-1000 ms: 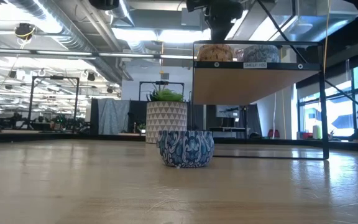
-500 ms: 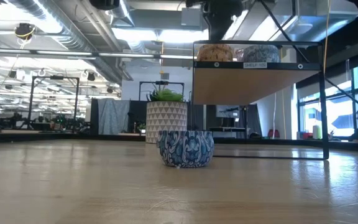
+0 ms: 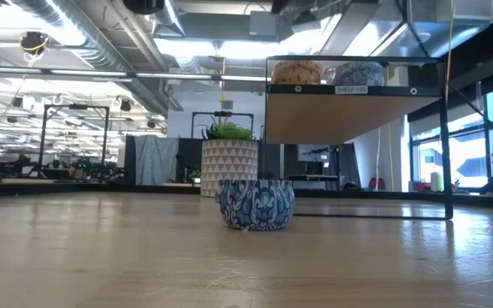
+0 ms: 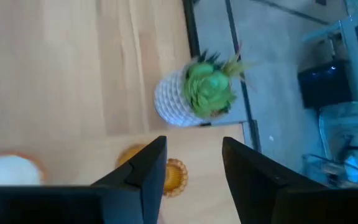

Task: Pick & Place candle stick holders
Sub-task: Adjust the glass candle holders on the shelf

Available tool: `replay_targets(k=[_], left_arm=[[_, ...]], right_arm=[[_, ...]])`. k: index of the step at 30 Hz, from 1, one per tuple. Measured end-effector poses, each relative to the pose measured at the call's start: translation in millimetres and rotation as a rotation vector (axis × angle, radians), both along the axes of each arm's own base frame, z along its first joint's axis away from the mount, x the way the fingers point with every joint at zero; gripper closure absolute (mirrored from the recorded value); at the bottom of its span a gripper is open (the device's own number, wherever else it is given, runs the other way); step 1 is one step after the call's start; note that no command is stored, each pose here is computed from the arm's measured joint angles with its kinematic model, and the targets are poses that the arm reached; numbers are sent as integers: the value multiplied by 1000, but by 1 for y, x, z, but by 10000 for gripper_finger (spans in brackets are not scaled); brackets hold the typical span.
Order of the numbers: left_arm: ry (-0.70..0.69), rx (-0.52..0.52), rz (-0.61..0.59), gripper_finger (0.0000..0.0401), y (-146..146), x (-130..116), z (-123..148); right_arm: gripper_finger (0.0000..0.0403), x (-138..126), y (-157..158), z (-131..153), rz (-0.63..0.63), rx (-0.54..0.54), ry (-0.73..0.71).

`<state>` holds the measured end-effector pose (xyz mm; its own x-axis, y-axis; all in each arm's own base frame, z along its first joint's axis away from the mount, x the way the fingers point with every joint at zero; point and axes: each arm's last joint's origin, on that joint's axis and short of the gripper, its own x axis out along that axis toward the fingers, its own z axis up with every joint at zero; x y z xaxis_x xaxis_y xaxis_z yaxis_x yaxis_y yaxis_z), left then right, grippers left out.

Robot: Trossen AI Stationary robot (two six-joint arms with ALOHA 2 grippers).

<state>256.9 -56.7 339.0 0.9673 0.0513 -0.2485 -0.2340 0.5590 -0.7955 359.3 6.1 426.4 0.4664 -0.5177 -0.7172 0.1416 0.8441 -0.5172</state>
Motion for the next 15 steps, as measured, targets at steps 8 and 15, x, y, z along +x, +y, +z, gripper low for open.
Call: replay_targets(k=[8, 15], left_arm=[[49, 44, 42, 274, 6, 0, -5], [156, 68, 142, 274, 30, 0, -15]], right_arm=[[244, -54, 1, 51, -170, 338, -333], [265, -92, -6, 68, -266, 503, -395]])
